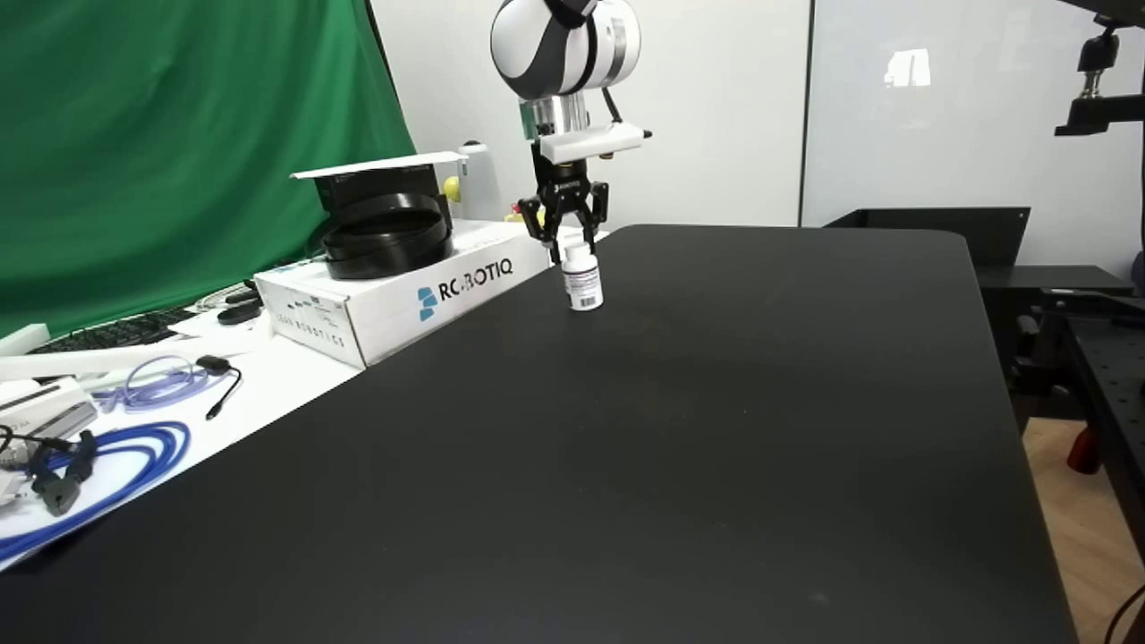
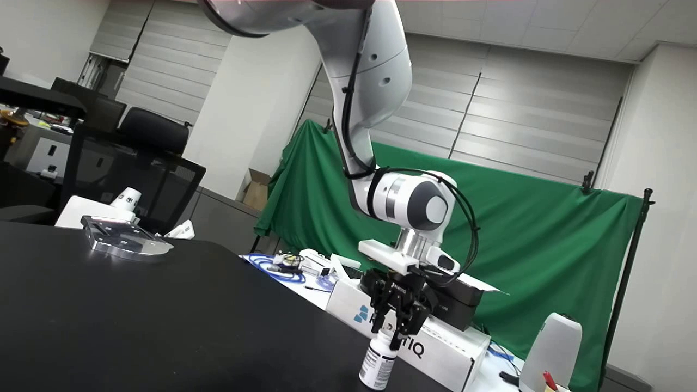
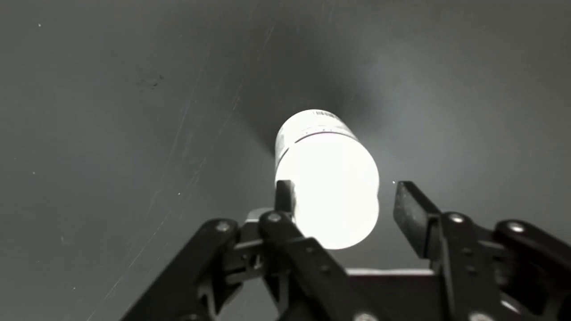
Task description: Move the bottle
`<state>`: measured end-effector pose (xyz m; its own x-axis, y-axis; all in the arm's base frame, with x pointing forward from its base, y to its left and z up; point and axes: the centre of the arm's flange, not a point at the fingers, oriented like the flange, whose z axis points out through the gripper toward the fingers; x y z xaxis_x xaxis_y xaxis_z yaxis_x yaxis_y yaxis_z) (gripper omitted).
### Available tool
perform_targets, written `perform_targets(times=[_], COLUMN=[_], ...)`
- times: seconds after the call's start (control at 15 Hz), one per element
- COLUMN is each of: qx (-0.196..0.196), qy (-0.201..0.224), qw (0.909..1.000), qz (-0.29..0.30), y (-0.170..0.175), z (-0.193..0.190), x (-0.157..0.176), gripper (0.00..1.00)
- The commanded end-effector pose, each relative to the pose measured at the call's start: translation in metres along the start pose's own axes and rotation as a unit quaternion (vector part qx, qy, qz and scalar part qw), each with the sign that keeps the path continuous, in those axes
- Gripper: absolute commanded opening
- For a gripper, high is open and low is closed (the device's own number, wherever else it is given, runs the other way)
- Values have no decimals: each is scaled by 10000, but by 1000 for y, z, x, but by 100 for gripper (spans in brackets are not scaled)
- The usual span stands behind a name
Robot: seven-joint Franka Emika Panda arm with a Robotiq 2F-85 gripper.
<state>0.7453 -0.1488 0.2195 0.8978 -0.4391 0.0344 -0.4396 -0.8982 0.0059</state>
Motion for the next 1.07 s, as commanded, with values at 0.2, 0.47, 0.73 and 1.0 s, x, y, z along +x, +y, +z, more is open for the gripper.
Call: perform_targets(times=[0.2, 0.47, 0.73, 1.0], qx=[-34, -83, -77, 18], qy=[15, -101, 6, 141], qw=[10000, 9999, 9994, 9985], qz=[38, -85, -352, -530], y=[-2, -12, -20, -24], z=[-13, -39, -67, -87], x=[-1, -35, -95, -135], gripper=[19, 19, 19, 19])
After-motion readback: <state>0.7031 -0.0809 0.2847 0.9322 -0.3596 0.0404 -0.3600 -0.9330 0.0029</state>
